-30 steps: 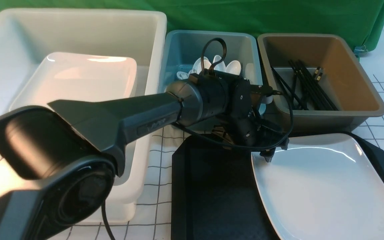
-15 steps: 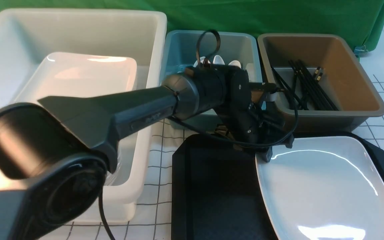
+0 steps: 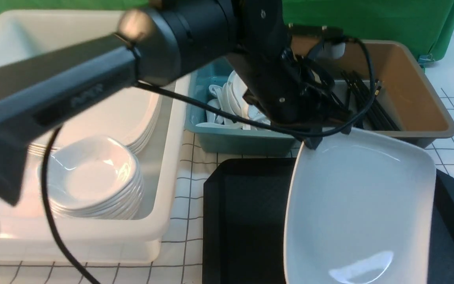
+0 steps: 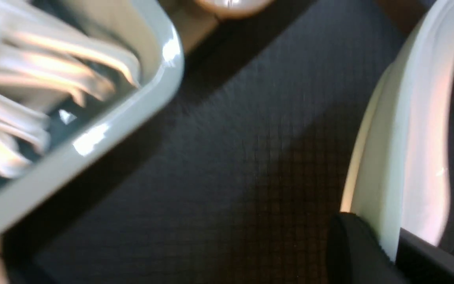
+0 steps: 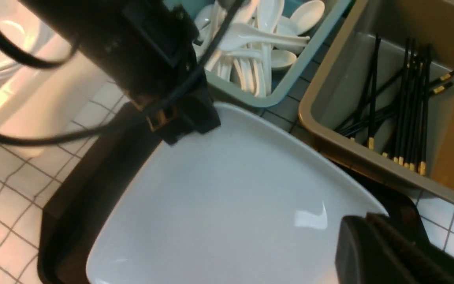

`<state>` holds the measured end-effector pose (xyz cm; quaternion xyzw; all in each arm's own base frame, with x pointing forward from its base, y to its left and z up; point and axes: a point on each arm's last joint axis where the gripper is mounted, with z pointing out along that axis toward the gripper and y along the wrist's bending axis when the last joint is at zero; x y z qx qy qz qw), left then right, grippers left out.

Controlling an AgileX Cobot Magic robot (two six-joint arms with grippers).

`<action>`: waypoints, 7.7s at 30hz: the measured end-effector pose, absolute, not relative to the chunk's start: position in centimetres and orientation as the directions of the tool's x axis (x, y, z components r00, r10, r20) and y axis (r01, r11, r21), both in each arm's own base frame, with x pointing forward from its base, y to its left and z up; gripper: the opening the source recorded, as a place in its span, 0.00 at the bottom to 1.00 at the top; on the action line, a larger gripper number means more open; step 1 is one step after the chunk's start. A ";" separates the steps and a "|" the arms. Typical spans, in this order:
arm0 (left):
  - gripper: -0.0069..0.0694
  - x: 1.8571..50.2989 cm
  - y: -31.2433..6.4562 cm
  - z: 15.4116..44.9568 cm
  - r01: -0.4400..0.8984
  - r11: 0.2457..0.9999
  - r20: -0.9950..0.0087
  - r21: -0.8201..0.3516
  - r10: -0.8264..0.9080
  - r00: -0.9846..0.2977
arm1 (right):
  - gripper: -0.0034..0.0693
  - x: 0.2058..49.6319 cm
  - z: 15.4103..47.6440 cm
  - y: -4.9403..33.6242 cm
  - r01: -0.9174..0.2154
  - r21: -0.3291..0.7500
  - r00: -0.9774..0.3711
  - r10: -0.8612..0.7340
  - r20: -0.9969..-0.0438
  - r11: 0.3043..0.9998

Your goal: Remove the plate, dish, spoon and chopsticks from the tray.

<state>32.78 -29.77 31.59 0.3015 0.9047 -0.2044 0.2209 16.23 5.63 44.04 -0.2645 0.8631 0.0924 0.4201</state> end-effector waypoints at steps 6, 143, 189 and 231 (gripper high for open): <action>0.12 31.4 -28.1 35.5 0.661 0.729 -0.598 -0.176 0.454 -0.660 | 0.06 16.0 44.2 5.9 -0.548 -0.030 -0.508 -0.361 -0.782 0.836; 0.09 3.0 -2.9 30.1 0.324 0.946 -0.983 -0.020 0.041 -0.180 | 0.06 3.7 35.9 0.1 -0.528 0.058 0.165 0.169 -0.972 0.847; 0.09 5.1 -1.2 27.5 0.145 0.989 -0.997 -0.003 0.007 -0.073 | 0.17 3.1 35.8 -0.4 -0.549 0.092 0.173 0.220 -0.960 0.831; 0.10 5.6 -0.3 19.1 0.054 0.998 -0.989 0.040 0.047 -0.137 | 0.30 3.2 35.7 -0.3 -0.549 0.091 0.169 0.217 -0.961 0.831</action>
